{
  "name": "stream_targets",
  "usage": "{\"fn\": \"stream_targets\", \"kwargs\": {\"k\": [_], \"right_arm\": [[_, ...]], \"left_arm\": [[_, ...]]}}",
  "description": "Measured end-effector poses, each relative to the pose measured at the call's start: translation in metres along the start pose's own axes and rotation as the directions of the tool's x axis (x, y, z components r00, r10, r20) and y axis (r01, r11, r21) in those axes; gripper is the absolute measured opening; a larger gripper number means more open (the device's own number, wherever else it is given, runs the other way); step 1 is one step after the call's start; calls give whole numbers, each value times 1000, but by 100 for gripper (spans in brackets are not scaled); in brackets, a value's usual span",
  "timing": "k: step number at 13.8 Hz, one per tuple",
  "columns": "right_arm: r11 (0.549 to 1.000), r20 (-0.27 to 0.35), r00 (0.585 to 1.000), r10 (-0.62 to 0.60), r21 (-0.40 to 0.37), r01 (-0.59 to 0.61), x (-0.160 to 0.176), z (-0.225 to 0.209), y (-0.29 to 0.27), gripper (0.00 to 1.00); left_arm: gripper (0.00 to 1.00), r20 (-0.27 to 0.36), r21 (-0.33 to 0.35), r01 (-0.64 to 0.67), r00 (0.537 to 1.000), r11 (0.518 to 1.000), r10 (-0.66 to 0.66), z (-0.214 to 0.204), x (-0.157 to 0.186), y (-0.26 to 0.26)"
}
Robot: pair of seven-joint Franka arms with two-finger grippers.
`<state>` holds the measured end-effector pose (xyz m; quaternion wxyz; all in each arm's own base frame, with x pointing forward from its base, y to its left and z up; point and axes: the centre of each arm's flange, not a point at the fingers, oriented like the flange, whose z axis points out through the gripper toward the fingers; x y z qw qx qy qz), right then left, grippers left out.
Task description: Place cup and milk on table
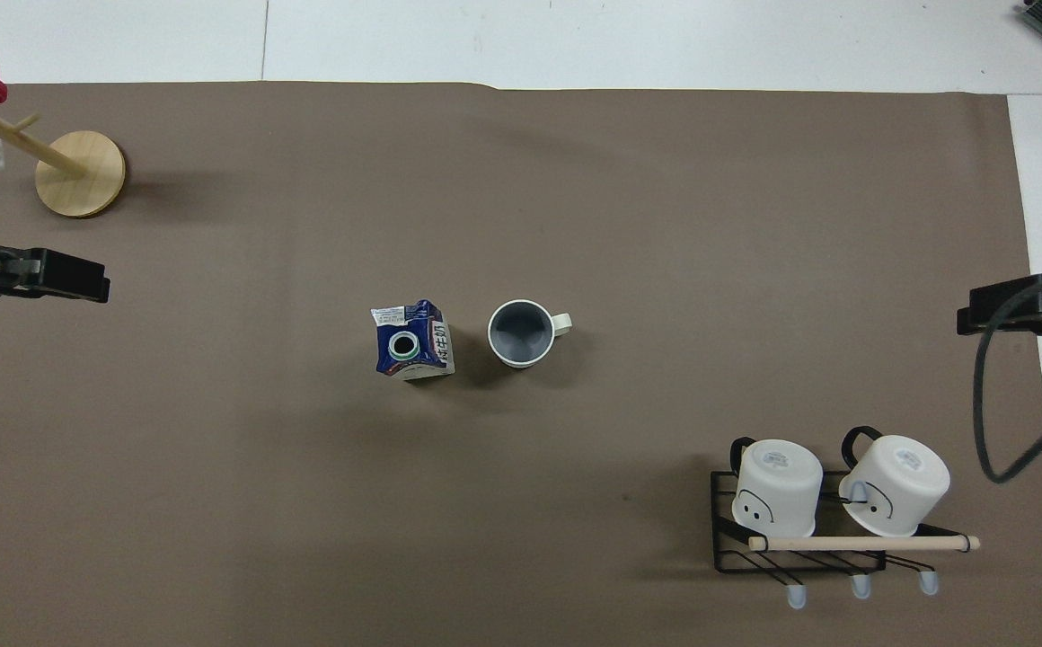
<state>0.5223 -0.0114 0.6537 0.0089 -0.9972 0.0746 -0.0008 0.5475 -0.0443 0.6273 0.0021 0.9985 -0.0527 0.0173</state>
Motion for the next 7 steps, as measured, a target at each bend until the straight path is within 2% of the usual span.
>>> {"fn": "stream_targets", "kwargs": {"k": [7], "right_arm": [[1000, -9, 1000, 0, 1, 0, 1, 0, 0, 100]], "left_arm": [[100, 11, 12, 12, 1000, 1000, -12, -2, -2, -8]]}}
